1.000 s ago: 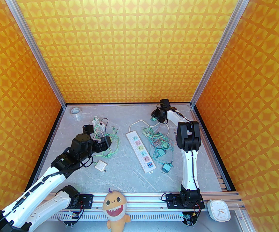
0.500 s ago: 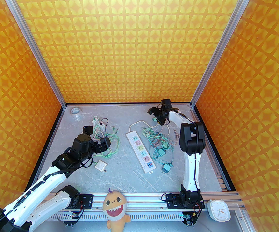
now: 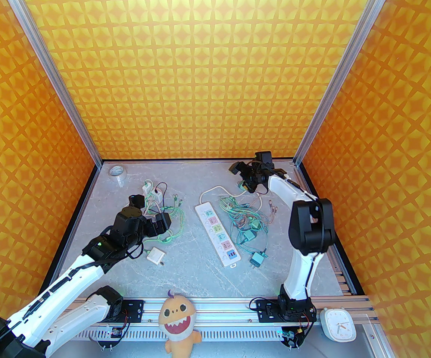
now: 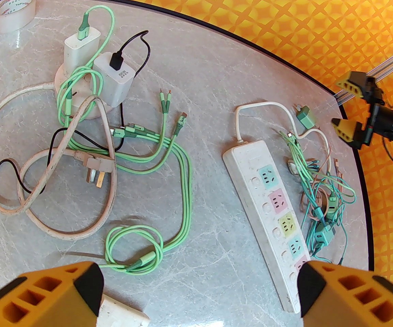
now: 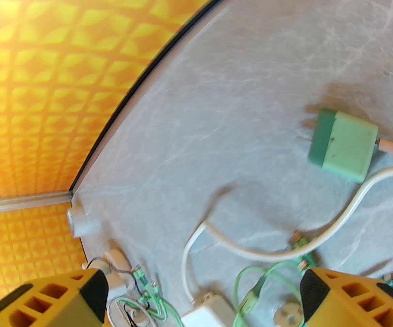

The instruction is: Pull the plug off the socket

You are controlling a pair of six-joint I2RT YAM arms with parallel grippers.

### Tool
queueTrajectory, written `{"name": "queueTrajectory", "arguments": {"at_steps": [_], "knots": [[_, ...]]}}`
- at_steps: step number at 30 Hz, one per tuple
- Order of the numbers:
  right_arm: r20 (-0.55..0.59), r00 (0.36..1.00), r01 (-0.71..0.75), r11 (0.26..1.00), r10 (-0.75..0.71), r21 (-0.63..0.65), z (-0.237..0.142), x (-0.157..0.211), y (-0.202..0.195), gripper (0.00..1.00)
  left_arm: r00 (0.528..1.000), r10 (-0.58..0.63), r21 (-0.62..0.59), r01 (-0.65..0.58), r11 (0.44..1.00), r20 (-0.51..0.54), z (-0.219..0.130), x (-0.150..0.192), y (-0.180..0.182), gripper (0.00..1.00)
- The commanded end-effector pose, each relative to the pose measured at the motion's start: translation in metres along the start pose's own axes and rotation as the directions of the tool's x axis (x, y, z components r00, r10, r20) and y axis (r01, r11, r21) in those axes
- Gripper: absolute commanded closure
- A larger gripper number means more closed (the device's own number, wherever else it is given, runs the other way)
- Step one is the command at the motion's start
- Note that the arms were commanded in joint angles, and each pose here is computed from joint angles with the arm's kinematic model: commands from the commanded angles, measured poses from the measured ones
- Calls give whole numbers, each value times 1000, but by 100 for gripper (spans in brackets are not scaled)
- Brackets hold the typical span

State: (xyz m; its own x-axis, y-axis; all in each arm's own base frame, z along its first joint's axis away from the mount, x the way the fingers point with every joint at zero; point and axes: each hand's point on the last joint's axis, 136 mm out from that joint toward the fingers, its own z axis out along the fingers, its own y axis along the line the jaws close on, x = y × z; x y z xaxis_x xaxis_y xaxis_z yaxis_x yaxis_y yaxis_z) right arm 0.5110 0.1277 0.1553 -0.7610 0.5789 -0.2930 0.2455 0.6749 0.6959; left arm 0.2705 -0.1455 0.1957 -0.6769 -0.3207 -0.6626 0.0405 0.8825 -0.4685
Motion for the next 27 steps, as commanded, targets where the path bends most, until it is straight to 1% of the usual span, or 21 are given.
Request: {"name": "queueTrajectory", "arguments": {"at_steps": [1, 5, 9, 14, 17, 21, 23, 25, 27], "knots": [[11, 993, 121, 990, -121, -68, -17, 19, 31, 2, 1000, 8, -52, -8, 999, 2, 3, -3, 11, 1], [11, 969, 245, 965, -245, -95, -22, 52, 49, 2, 1000, -2, -116, 1, 993, -9, 9, -3, 30, 1], [6, 938, 346, 933, -347, -100, -23, 84, 56, 2, 999, -27, -184, 23, 983, -18, 12, -3, 53, 1], [-8, 899, 434, 892, -439, -124, -15, 121, 60, 2, 999, -48, -240, 46, 970, -3, 21, -11, 74, 1], [-28, 877, 470, 870, -479, -152, -11, 142, 63, 1, 1000, -29, -268, 26, 963, -5, 31, -21, 82, 1], [-28, 855, 505, 845, -517, -174, -11, 161, 67, 1, 999, 13, -314, -22, 949, -30, 54, -39, 97, 1], [-21, 851, 514, 839, -525, -181, -13, 165, 67, 2, 1000, 6, -321, -15, 947, -31, 64, -51, 103, 1], [-10, 851, 514, 837, -525, -188, -17, 166, 69, 1, 1000, -17, -310, 8, 951, -26, 76, -61, 107, 1], [-7, 852, 512, 836, -523, -195, -19, 168, 70, 2, 1000, 9, -290, -15, 957, -24, 89, -73, 103, 1]]}}
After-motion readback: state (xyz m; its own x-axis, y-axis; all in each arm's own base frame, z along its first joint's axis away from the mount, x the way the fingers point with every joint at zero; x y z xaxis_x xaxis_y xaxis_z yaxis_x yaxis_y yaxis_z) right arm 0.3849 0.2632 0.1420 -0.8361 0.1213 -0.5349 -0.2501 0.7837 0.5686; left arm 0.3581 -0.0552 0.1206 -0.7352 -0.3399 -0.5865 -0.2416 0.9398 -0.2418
